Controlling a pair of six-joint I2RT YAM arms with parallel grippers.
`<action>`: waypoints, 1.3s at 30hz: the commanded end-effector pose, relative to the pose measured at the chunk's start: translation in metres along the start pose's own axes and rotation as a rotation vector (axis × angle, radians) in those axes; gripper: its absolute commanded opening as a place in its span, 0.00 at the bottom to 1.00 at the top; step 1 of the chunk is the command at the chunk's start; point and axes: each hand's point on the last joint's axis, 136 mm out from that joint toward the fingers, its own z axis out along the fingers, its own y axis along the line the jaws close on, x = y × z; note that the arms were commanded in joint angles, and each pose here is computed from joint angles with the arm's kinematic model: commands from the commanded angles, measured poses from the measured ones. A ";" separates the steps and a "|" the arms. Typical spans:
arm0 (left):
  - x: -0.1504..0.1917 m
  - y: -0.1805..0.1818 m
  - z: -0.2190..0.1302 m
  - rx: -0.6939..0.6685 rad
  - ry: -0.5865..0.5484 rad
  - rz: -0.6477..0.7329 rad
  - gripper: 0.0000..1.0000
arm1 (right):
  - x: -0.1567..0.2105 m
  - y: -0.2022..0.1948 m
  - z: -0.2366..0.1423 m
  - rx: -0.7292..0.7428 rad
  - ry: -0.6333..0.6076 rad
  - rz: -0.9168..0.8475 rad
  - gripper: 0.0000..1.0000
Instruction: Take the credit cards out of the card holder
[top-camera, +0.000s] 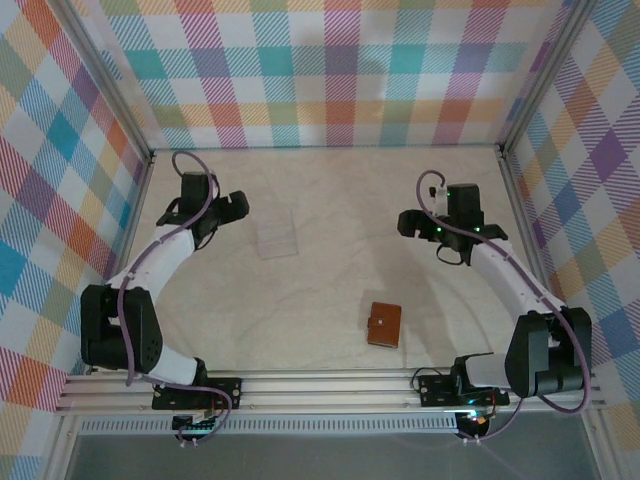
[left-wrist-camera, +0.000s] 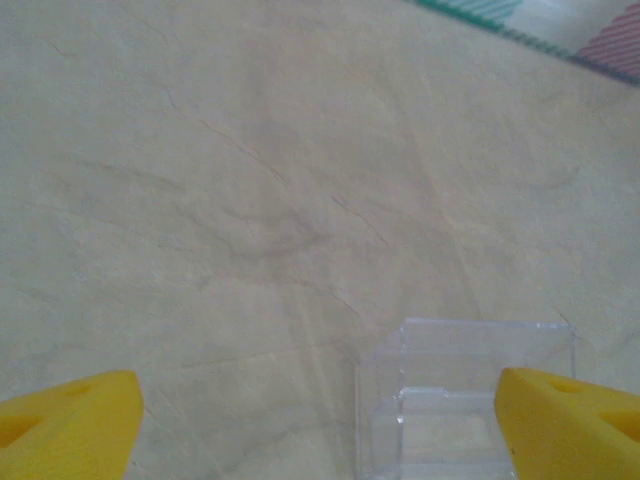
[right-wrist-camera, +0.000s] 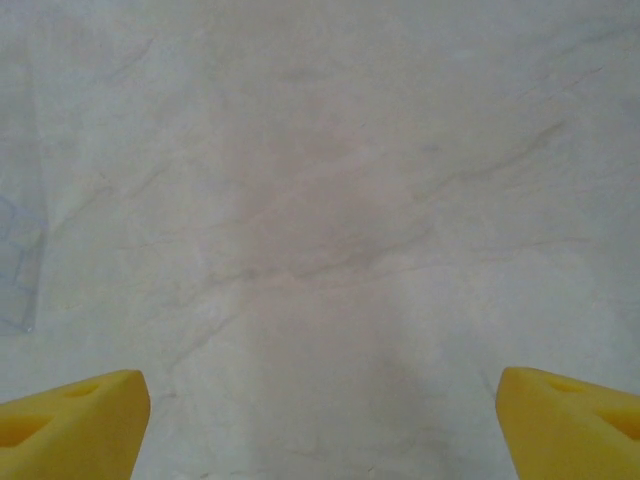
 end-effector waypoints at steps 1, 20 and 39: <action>0.036 -0.005 0.001 0.001 0.195 -0.046 0.88 | 0.026 0.013 -0.001 -0.003 0.137 0.046 0.89; 0.038 -0.026 0.027 -0.015 0.385 -0.064 0.71 | 0.010 0.031 -0.010 -0.006 0.115 0.047 0.89; 0.052 -0.039 0.068 -0.010 0.493 -0.002 0.34 | 0.024 0.016 0.005 0.045 0.146 0.030 0.91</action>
